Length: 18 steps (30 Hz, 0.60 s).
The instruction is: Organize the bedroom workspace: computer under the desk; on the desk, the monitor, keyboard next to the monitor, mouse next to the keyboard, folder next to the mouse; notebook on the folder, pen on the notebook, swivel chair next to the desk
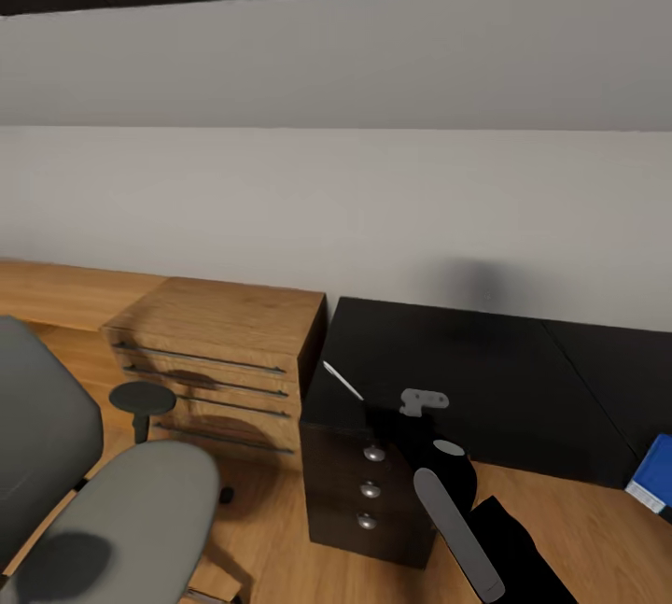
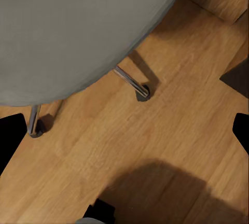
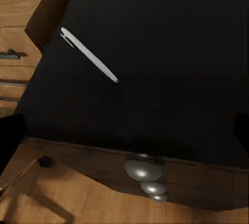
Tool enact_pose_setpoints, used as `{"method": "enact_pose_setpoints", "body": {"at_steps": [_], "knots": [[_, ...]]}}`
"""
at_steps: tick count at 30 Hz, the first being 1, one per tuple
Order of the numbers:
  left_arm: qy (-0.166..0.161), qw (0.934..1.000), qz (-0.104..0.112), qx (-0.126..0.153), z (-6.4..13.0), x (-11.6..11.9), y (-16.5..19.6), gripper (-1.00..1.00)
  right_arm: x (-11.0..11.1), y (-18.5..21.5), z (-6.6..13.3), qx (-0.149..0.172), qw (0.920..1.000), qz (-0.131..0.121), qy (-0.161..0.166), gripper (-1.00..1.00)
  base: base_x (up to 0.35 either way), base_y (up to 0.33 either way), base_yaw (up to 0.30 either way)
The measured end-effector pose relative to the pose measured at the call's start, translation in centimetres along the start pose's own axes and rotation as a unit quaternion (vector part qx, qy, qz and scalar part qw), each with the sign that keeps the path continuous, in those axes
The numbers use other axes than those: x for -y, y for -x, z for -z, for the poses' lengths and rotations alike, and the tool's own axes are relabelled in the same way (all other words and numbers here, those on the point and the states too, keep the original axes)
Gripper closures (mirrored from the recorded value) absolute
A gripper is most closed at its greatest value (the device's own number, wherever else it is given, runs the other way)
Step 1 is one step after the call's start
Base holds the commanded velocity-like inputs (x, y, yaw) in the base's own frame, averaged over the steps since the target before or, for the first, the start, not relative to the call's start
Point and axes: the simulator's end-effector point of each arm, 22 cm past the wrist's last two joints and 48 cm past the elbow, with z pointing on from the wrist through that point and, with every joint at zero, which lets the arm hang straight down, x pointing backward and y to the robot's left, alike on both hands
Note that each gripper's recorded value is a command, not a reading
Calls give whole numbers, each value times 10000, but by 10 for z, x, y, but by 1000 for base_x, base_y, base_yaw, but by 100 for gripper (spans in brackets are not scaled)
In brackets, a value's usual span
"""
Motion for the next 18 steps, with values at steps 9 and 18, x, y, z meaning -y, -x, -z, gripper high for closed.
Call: {"method": "enact_pose_setpoints", "body": {"at_steps": [9, 18], "knots": [[-1, 10000, 0, -1, 0, 0, 0, -100, 1, 0, 0, 0, 10000, 0, -12, -100, 301, -67, 73], [-8, 10000, 3, -8, 0, 1, -1, -100, 5, -6, -4, -59, 10000, 13, -74, -100, 49, -31, 171]]}}
